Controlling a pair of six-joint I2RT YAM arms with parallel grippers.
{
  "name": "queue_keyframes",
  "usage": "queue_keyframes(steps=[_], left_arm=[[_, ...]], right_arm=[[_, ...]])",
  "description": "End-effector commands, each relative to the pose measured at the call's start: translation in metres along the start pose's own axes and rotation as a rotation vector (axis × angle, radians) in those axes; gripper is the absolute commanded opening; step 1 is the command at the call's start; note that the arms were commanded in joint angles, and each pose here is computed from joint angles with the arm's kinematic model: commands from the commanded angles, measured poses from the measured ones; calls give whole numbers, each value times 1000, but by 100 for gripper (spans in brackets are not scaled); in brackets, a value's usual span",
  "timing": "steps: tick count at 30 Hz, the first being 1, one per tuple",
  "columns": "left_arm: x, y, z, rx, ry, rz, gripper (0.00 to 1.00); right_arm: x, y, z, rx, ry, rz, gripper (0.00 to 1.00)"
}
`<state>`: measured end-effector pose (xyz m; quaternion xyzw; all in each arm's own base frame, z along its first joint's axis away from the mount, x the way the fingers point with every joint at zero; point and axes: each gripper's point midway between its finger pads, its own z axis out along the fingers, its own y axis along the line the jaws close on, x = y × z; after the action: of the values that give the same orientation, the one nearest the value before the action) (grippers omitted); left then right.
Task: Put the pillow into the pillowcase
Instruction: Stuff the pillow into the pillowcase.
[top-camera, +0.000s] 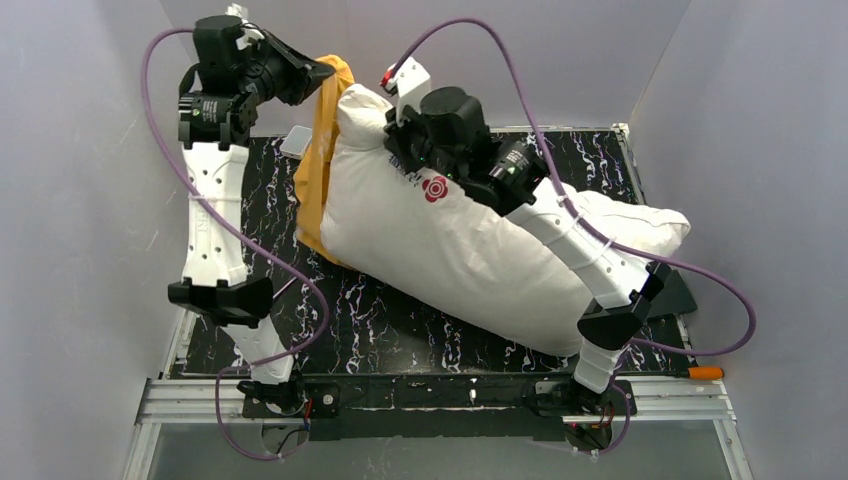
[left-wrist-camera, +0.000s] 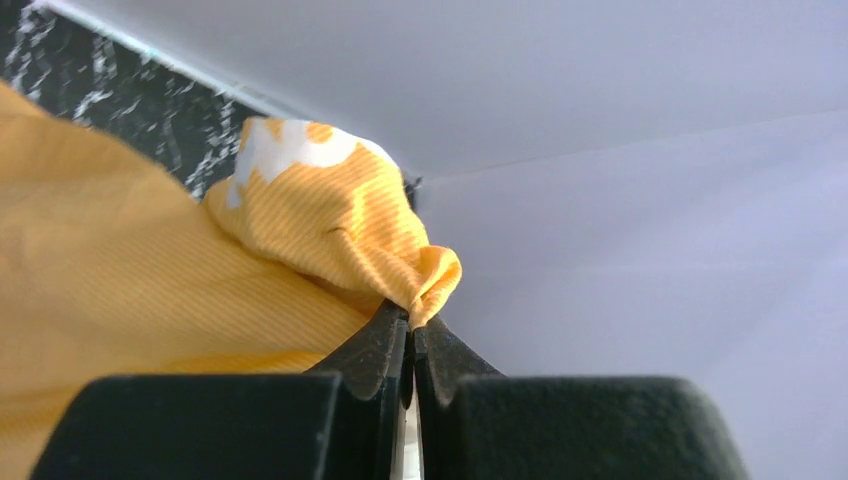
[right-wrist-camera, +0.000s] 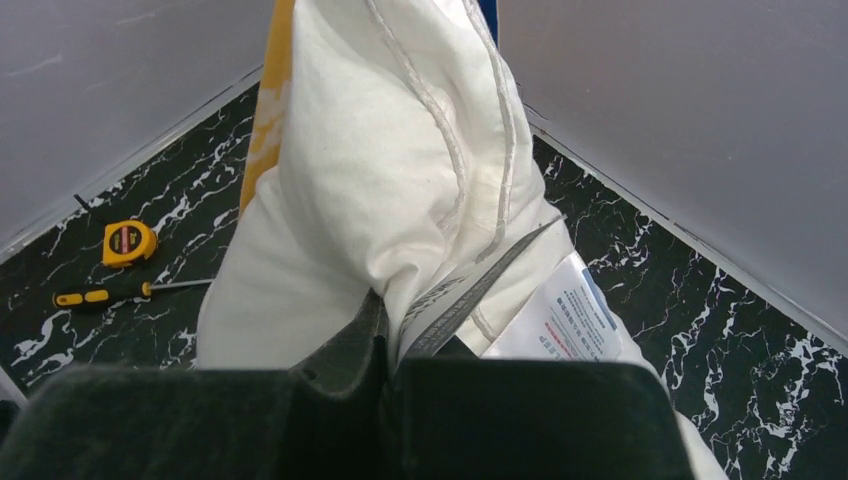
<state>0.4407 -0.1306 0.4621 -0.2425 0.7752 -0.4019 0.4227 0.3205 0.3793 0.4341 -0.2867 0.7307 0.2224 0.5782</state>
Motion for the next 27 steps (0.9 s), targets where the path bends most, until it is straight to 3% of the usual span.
queue_keyframes(steps=[1, 5, 10, 18, 23, 27], left_arm=[[-30, -99, -84, 326, -187, -6, 0], [-30, -113, -105, 371, -215, 1, 0], [-13, -91, -111, 312, -191, 0, 0], [11, -61, -93, 241, -88, -40, 0], [18, -72, -88, 272, -34, -66, 0], [16, -77, -88, 281, -37, -85, 0]], right_arm=[[-50, -16, -22, 141, -158, -51, 1], [-75, -37, -35, 246, -234, -63, 1], [-140, -54, -66, 330, -436, -58, 1], [-202, -50, -105, 287, -684, -24, 1], [-188, -36, -82, 231, -662, -52, 1], [-154, -8, -41, 100, -558, -71, 1]])
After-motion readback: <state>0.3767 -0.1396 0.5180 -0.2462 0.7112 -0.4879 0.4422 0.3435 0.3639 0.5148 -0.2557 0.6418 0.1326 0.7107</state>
